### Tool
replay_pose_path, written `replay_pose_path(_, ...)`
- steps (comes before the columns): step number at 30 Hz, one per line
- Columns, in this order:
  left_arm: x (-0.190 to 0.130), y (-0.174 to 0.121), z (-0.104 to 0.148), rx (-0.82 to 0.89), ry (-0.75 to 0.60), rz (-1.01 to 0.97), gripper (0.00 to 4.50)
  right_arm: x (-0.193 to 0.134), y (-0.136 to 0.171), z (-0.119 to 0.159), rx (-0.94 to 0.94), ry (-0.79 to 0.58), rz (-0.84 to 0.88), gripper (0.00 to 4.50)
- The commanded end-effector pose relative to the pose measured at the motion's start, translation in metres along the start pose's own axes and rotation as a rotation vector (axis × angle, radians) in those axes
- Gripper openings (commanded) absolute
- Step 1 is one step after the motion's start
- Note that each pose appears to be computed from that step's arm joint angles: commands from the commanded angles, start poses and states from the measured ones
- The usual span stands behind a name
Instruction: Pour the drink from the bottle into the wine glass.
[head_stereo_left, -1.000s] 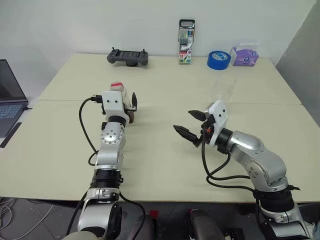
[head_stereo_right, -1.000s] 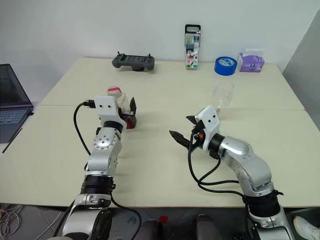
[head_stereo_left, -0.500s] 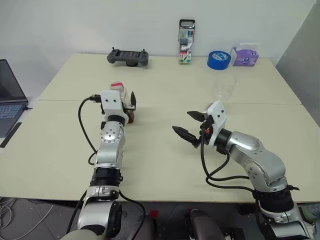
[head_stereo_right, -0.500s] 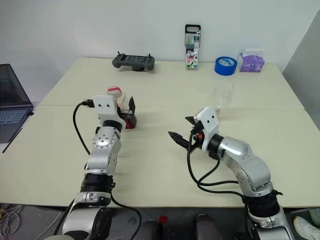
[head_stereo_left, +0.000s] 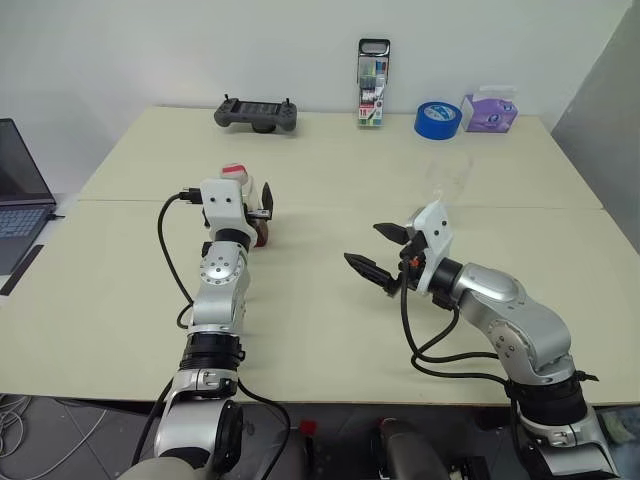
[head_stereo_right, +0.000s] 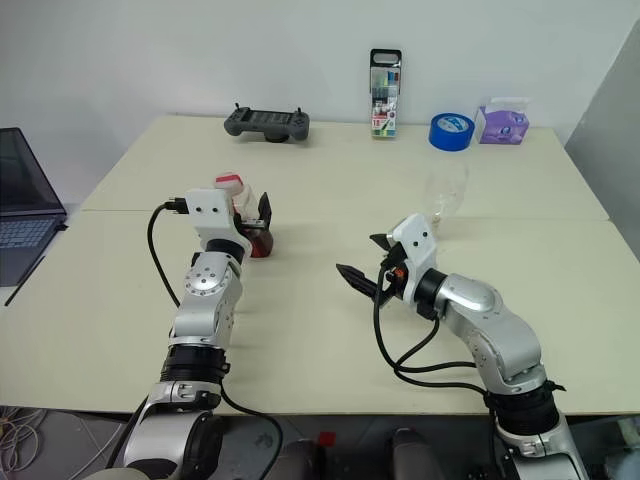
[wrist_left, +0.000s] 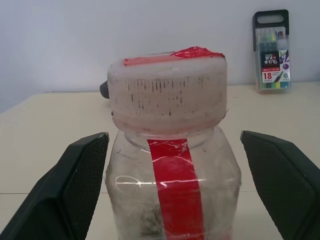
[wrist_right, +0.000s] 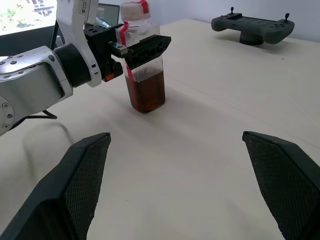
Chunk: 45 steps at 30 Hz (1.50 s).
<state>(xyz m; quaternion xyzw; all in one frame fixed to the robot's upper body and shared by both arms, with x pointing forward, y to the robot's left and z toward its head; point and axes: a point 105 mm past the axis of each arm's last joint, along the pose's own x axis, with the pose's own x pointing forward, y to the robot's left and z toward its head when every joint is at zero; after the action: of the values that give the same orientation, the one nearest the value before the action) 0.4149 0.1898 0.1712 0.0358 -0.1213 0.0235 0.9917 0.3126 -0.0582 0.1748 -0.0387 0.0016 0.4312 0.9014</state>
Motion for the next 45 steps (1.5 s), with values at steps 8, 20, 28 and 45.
replay_pose_path(8, 0.001, 0.003, 0.017, 0.008, -0.065, 0.001, 1.98, -0.001, 0.007, 0.013, -0.036, -0.043, 0.017, 4.5)
replay_pose_path(20, -0.027, -0.063, 0.042, -0.205, -0.092, -0.538, 1.98, 0.003, -0.02, 0.083, 0.043, -0.186, -0.109, 4.5)
replay_pose_path(28, -0.068, -0.092, 0.041, -0.079, -0.058, -0.807, 1.98, 0.01, -0.005, 0.071, 0.091, 0.0, -0.051, 4.5)
replay_pose_path(45, -0.081, -0.115, 0.043, -0.049, -0.097, -0.872, 1.98, 0.026, 0.014, 0.057, 0.083, 0.003, -0.057, 4.5)
